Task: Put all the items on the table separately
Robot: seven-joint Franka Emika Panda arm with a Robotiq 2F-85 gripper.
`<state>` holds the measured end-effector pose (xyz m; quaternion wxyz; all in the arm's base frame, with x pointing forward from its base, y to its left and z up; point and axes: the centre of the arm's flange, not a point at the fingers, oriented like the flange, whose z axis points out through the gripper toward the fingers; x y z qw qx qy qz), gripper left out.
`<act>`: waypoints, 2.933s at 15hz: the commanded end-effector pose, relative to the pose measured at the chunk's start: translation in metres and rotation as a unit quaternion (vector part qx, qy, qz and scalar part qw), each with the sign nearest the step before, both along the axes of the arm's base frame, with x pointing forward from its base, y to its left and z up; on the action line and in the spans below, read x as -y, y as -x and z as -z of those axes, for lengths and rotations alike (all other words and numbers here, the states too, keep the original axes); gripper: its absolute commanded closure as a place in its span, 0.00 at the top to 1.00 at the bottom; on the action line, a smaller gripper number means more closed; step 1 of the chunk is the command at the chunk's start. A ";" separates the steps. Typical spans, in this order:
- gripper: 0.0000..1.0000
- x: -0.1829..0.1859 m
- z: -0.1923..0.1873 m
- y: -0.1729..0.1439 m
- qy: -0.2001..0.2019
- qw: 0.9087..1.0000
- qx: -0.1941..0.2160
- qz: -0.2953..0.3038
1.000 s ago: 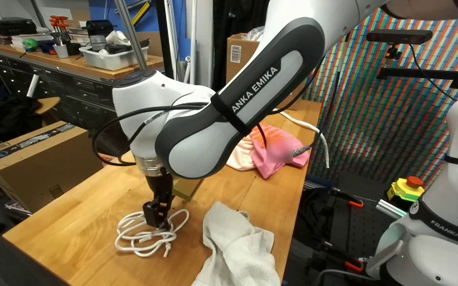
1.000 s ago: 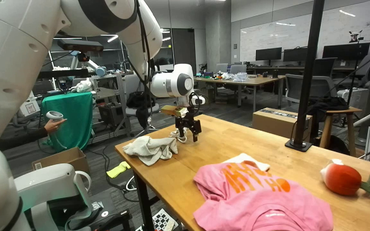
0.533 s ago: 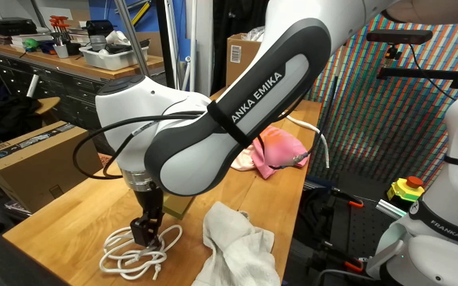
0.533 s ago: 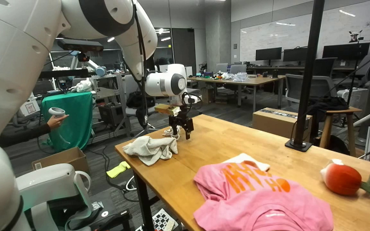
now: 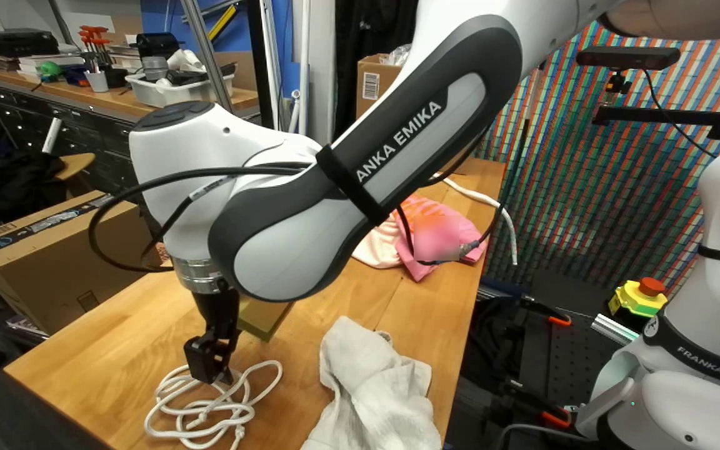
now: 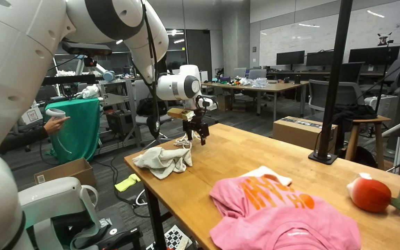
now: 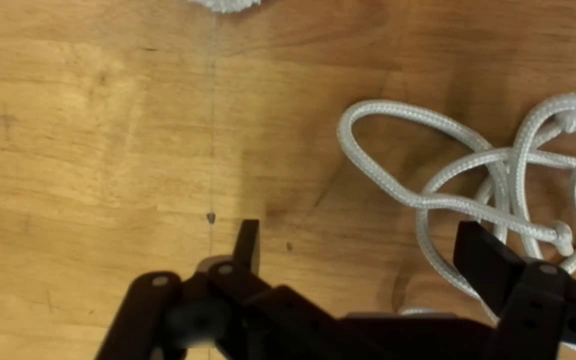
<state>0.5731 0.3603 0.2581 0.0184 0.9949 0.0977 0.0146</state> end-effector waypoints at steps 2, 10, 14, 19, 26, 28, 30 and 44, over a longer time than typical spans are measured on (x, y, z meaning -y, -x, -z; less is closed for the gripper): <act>1.00 0.022 -0.053 -0.025 -0.001 0.999 0.024 0.025; 1.00 0.166 -0.092 -0.067 0.054 0.990 0.031 0.128; 1.00 0.232 -0.087 -0.077 0.073 0.981 0.034 0.178; 1.00 0.278 -0.069 -0.066 0.103 0.966 0.022 0.237; 1.00 0.303 -0.043 -0.030 0.131 0.948 -0.029 0.288; 1.00 0.311 -0.036 -0.024 0.140 0.944 -0.034 0.297; 1.00 0.318 -0.032 -0.018 0.148 0.940 -0.033 0.305; 1.00 0.350 -0.001 -0.016 0.122 0.949 -0.056 0.285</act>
